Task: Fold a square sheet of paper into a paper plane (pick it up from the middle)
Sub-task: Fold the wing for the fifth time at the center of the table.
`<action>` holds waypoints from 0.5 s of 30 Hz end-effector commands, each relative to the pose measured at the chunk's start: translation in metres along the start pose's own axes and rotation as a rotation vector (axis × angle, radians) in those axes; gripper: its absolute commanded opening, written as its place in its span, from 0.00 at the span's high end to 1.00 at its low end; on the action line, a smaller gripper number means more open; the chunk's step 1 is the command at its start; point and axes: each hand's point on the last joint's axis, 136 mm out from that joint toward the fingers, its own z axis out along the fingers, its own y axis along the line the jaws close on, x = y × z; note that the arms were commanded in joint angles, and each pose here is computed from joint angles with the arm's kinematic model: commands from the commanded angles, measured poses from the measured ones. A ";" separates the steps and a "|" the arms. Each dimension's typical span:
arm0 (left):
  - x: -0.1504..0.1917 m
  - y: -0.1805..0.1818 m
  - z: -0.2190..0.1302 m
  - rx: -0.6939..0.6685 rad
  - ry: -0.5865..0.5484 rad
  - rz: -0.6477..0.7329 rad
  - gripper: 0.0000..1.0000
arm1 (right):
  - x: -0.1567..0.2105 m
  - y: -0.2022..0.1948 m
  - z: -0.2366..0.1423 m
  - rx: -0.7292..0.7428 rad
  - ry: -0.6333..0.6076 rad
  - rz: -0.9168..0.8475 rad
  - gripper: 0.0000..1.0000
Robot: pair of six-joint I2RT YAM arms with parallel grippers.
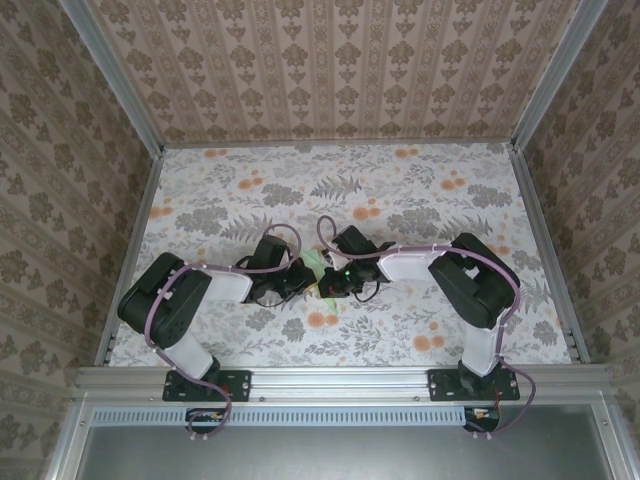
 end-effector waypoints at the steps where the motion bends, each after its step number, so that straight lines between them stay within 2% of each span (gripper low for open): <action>1: 0.010 0.040 0.003 -0.133 0.016 -0.049 1.00 | 0.020 -0.011 0.008 0.007 0.077 0.022 0.96; 15: 0.012 0.057 0.000 -0.195 0.002 -0.079 1.00 | 0.046 -0.021 0.009 0.023 0.147 0.012 0.96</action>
